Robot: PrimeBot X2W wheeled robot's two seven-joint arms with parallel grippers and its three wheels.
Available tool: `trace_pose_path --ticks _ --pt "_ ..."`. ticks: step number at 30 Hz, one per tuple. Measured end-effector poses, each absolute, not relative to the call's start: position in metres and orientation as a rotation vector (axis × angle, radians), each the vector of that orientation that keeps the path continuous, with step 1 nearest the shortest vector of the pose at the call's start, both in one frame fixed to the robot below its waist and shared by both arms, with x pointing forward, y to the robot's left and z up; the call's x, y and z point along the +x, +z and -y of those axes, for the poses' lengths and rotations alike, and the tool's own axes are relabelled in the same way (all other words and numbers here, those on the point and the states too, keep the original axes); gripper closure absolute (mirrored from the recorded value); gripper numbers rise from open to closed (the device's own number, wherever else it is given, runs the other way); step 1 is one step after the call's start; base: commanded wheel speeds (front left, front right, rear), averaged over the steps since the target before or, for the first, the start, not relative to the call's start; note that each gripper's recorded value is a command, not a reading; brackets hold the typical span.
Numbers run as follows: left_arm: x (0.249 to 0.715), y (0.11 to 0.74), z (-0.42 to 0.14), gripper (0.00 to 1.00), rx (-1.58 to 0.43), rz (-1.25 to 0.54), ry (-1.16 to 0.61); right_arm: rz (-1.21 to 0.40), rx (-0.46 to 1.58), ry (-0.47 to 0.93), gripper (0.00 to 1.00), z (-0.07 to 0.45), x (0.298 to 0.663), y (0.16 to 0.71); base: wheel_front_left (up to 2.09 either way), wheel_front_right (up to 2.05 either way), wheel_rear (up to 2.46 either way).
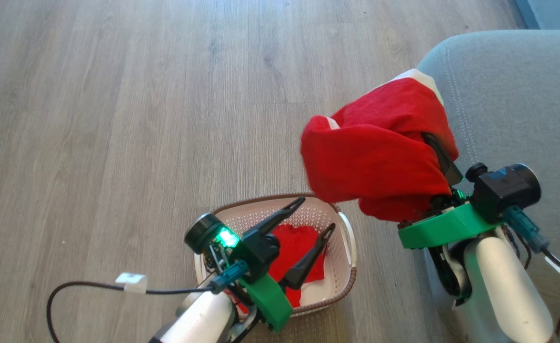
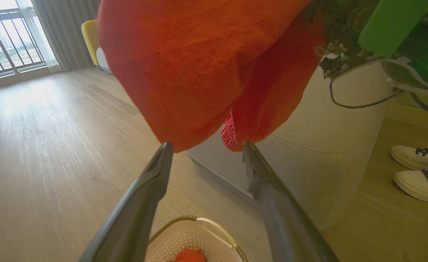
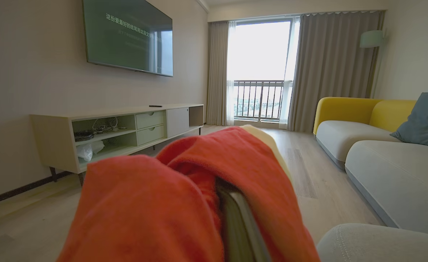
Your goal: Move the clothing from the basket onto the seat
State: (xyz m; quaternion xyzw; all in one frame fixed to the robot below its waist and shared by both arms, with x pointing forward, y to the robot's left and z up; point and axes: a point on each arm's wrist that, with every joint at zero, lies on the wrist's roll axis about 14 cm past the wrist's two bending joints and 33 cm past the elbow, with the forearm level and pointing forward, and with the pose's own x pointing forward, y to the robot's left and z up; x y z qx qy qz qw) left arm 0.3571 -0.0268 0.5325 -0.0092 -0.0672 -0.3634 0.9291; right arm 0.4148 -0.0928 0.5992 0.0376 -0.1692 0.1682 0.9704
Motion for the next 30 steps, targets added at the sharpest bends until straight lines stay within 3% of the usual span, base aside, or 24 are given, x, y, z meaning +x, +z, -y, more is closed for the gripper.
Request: trace_pose_path --ticks 14,23,30 --pt "0.353 0.52 0.013 0.0 -0.018 0.103 -0.694 0.313 0.052 0.21 1.0 0.135 0.402 0.586 0.0 0.0 0.0" --pt "0.337 0.508 0.016 0.0 -0.037 0.065 -0.71 0.211 0.068 0.06 1.0 0.184 0.386 0.55 0.0 0.0 0.0" --pt "0.327 0.494 0.019 0.0 -0.031 0.021 -0.739 0.135 0.094 0.019 1.0 0.196 0.377 0.524 0.0 0.0 0.0"
